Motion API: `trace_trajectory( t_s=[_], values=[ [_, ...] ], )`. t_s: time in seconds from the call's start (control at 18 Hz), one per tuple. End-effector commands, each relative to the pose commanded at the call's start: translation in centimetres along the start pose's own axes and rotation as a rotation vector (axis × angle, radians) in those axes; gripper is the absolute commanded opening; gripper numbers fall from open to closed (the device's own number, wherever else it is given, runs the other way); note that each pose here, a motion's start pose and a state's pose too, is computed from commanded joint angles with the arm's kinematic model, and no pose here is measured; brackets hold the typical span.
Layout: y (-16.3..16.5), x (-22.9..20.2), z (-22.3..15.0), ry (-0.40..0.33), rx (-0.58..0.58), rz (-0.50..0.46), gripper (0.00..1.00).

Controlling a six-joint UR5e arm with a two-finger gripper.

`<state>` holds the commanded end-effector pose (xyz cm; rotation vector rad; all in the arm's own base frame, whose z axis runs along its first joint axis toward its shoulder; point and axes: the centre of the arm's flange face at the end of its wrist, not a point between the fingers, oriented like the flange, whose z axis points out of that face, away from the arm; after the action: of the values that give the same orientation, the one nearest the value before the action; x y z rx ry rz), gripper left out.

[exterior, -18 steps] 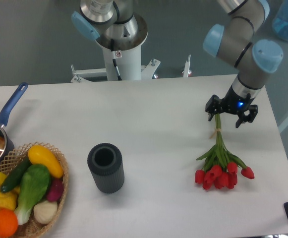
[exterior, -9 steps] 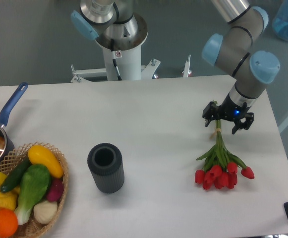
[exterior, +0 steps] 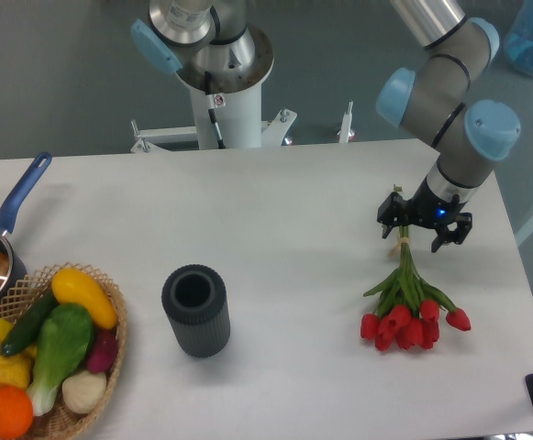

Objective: Pick up the flowers from the table
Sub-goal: 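Lower the open gripper down onto the tulip stems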

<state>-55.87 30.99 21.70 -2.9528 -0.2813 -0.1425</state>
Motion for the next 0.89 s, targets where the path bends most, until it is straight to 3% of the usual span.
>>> trace_trajectory(
  t_s=[0.89],
  values=[
    [-0.5,0.6,2.1,0.018,-0.008,-0.011,1.0]
  ],
)
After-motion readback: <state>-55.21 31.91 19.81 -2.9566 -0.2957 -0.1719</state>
